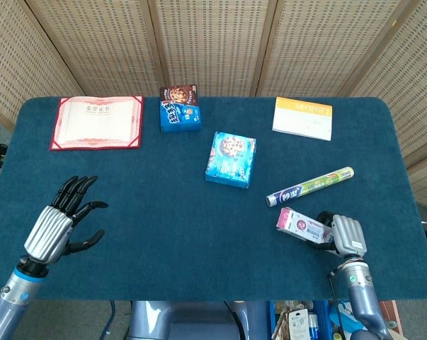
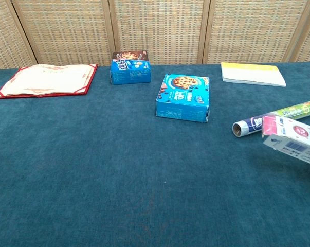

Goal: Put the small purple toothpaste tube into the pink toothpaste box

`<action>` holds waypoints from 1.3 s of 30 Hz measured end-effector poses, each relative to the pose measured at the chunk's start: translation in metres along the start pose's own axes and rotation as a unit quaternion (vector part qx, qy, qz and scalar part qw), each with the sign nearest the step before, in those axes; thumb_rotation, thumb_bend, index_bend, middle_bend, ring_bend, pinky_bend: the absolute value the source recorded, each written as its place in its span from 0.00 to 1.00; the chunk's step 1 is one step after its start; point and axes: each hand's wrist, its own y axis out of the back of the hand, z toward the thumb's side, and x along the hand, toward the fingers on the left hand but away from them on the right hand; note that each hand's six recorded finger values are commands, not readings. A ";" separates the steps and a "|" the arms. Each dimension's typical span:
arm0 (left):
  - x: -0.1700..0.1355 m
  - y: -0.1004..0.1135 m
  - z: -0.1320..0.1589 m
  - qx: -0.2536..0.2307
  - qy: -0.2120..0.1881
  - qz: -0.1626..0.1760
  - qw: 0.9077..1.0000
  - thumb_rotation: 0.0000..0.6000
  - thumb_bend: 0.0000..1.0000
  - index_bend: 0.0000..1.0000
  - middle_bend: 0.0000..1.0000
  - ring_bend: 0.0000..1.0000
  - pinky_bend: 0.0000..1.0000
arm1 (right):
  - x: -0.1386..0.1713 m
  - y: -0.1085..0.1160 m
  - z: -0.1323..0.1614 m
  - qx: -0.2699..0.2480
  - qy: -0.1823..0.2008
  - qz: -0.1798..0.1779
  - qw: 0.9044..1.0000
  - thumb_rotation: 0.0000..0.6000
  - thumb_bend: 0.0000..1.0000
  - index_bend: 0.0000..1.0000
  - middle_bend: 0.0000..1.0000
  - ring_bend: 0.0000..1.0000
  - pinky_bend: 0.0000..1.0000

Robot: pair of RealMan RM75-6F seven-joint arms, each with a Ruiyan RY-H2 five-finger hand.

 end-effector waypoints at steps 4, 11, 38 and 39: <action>-0.002 -0.004 -0.005 0.003 0.007 -0.005 1.000 1.00 0.30 0.32 0.00 0.00 0.00 | 0.004 -0.017 -0.006 0.010 -0.002 0.025 1.000 1.00 0.00 0.51 0.34 0.30 0.27; -0.006 -0.007 -0.015 -0.010 0.028 -0.001 1.000 1.00 0.30 0.32 0.00 0.00 0.00 | 0.008 -0.034 -0.008 0.041 0.004 0.048 0.998 1.00 0.00 0.31 0.09 0.04 0.02; -0.061 -0.022 -0.038 0.079 0.126 -0.068 0.987 1.00 0.30 0.05 0.00 0.00 0.00 | 0.049 0.007 0.049 0.174 0.143 -0.067 0.972 1.00 0.00 0.00 0.00 0.00 0.00; -0.063 -0.023 -0.039 0.081 0.128 -0.069 0.986 1.00 0.30 0.05 0.00 0.00 0.00 | 0.052 0.010 0.049 0.176 0.147 -0.070 0.971 1.00 0.00 0.00 0.00 0.00 0.00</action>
